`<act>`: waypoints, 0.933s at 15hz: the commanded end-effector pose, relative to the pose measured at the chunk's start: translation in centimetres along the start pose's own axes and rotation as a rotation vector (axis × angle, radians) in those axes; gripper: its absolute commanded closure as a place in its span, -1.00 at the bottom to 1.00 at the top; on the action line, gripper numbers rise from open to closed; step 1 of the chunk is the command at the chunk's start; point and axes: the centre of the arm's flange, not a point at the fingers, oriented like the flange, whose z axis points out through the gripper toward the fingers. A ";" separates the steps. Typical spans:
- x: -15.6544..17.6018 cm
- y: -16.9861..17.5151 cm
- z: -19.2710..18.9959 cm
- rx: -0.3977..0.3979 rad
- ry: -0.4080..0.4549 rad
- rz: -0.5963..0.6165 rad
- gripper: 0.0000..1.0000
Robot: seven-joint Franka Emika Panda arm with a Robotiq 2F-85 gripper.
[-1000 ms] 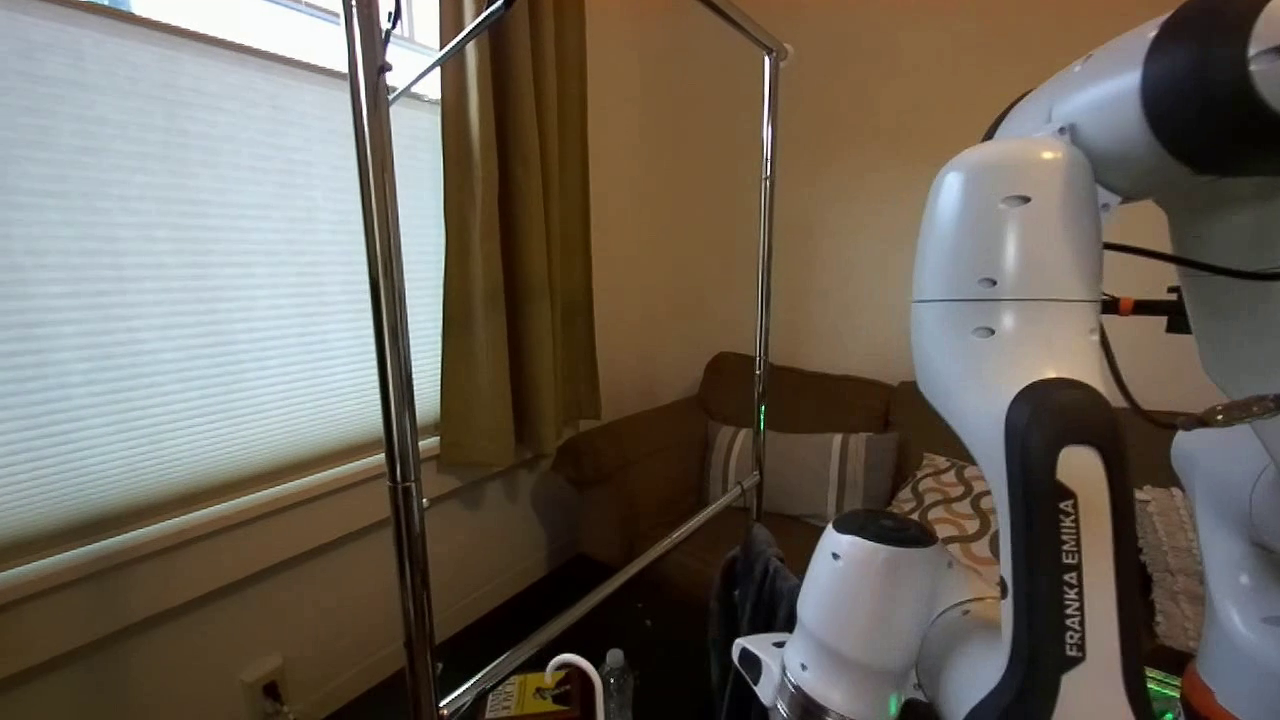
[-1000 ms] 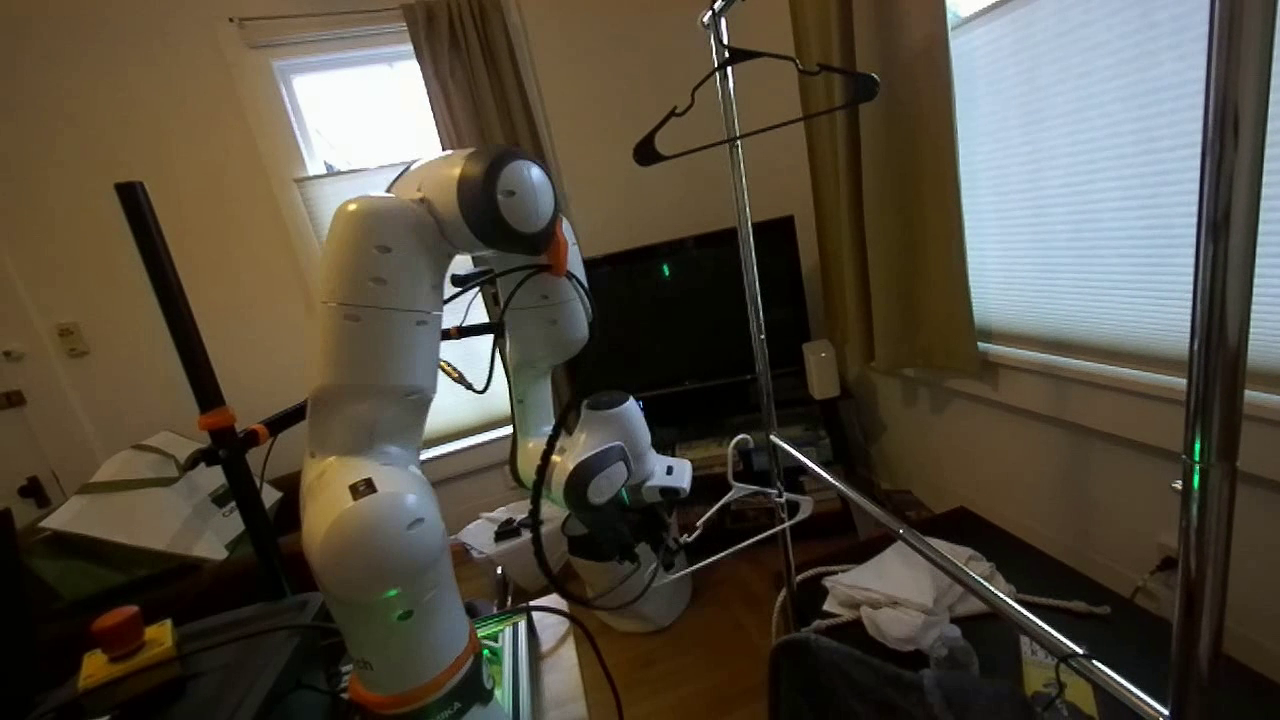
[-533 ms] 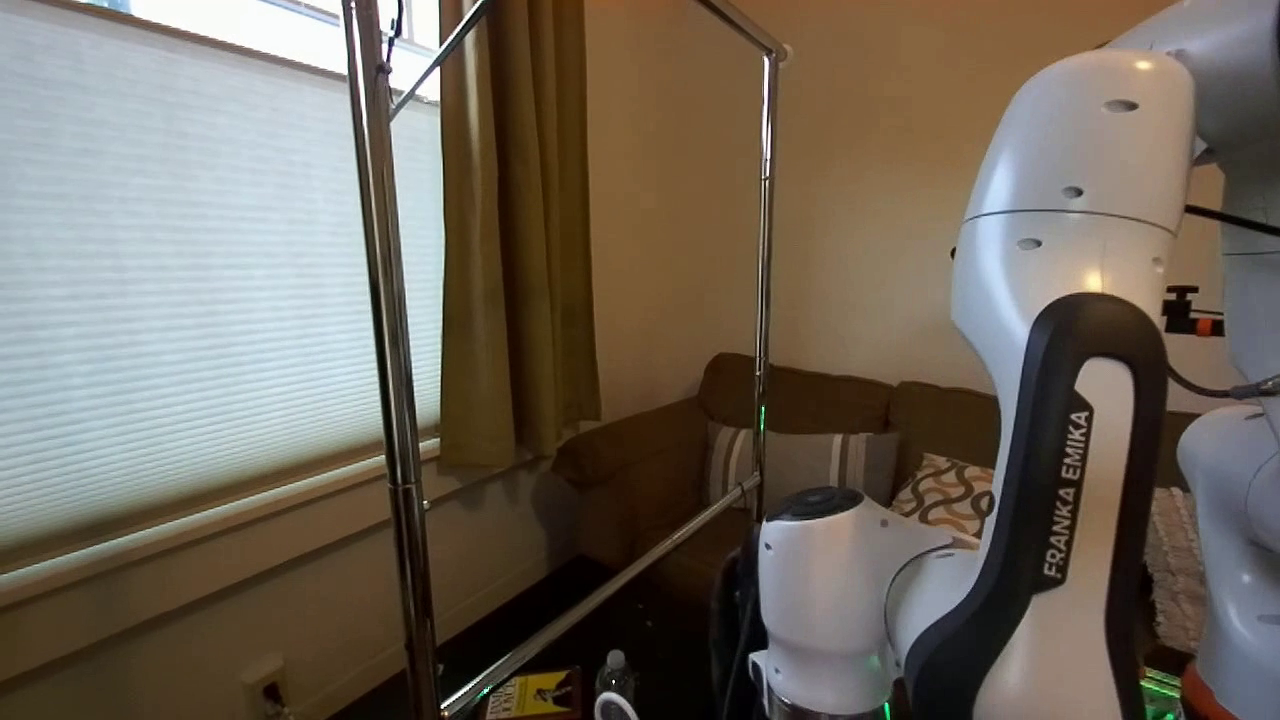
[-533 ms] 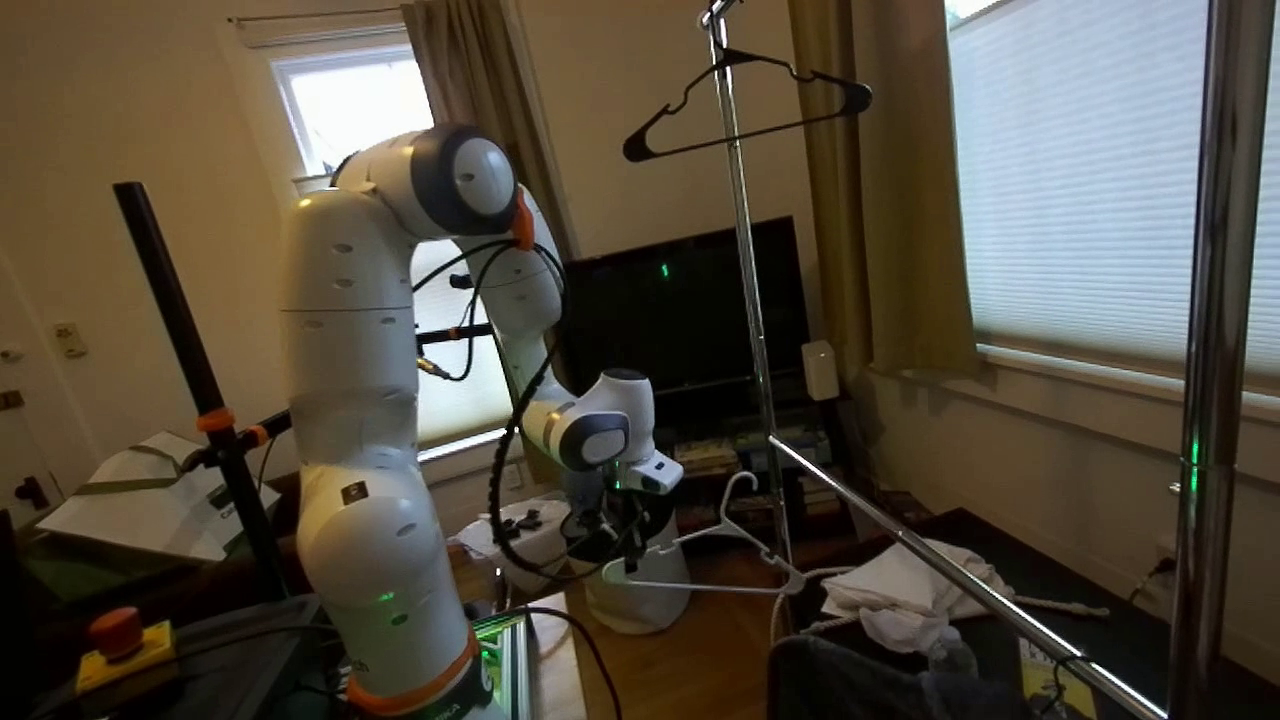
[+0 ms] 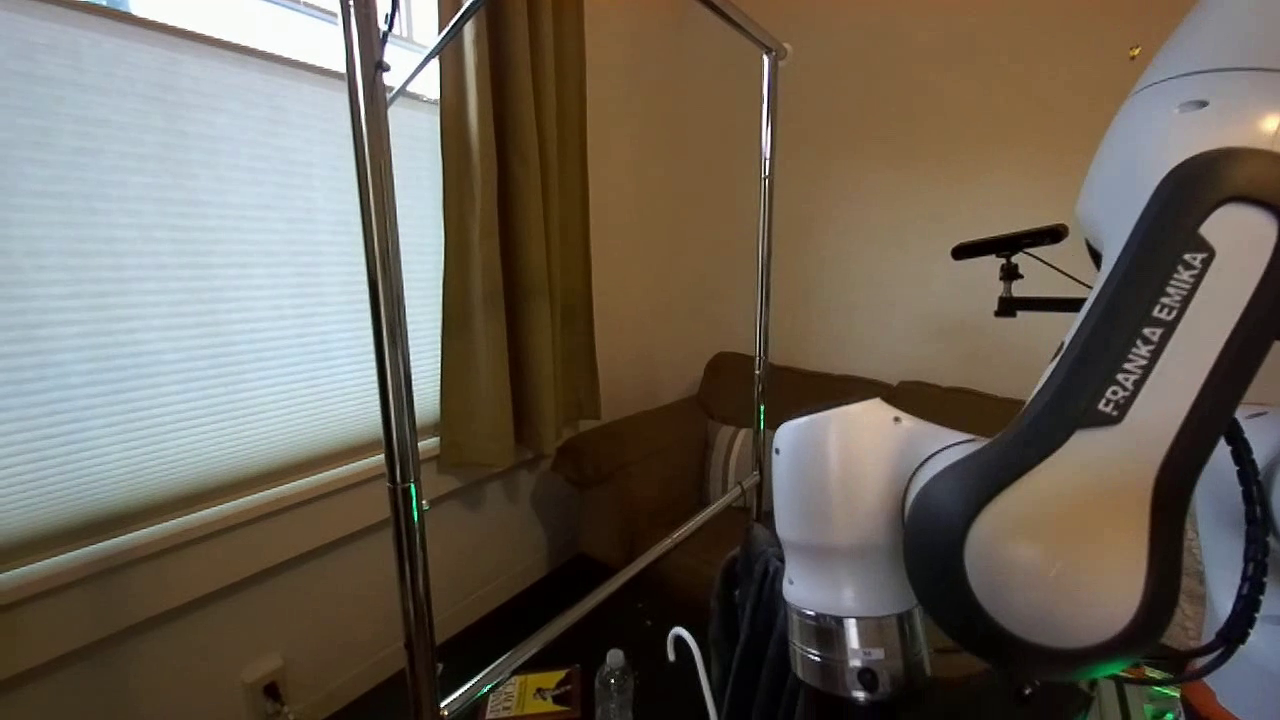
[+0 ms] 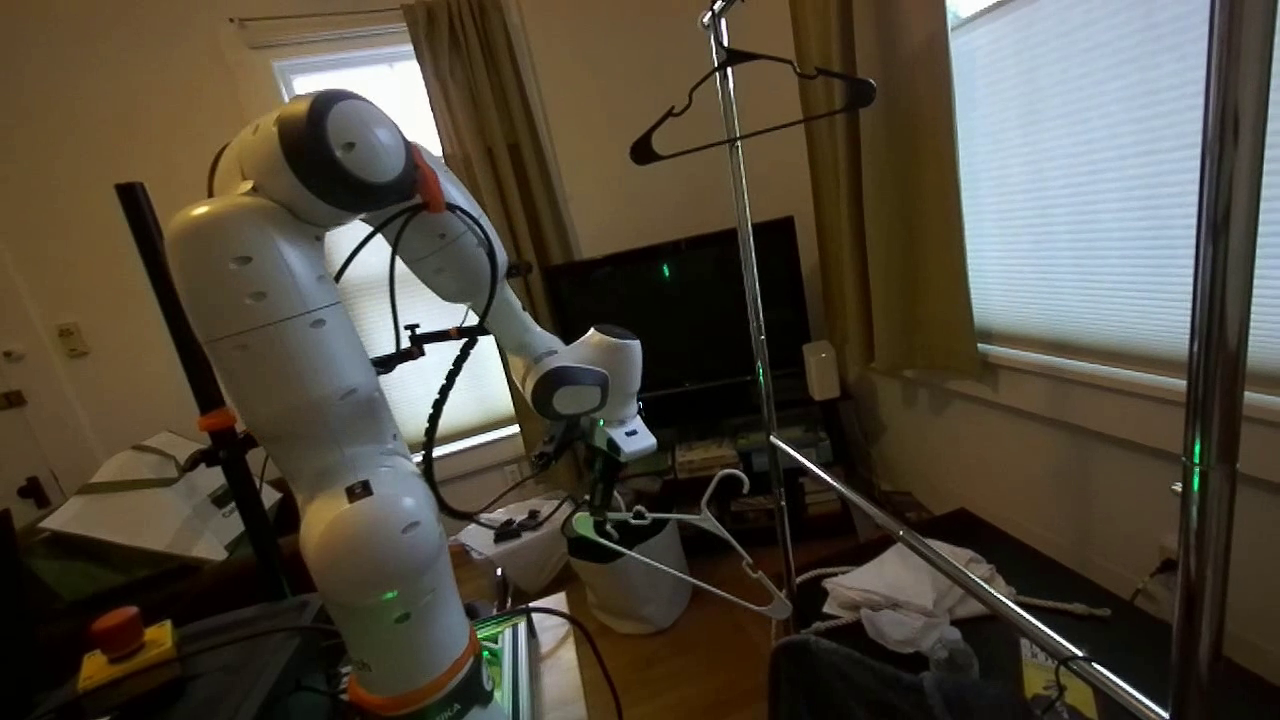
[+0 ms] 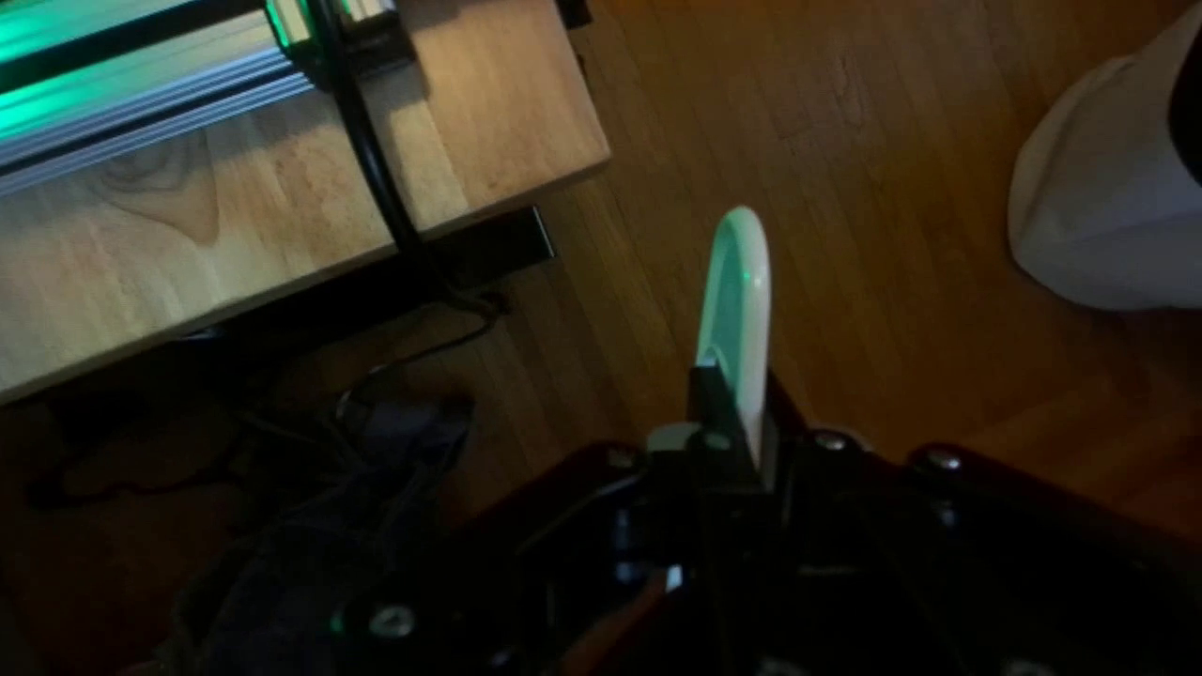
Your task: Move the white clothes hanger from the bottom rail to the top rail
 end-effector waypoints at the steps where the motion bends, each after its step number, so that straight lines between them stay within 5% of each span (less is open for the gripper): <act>1: -0.1 -0.3 -1.0 0.018 0.006 0.001 0.84; 6: -0.8 2.6 -6.7 -0.003 0.190 0.197 0.96; 14: -5.7 3.3 -18.4 0.097 0.462 0.500 0.96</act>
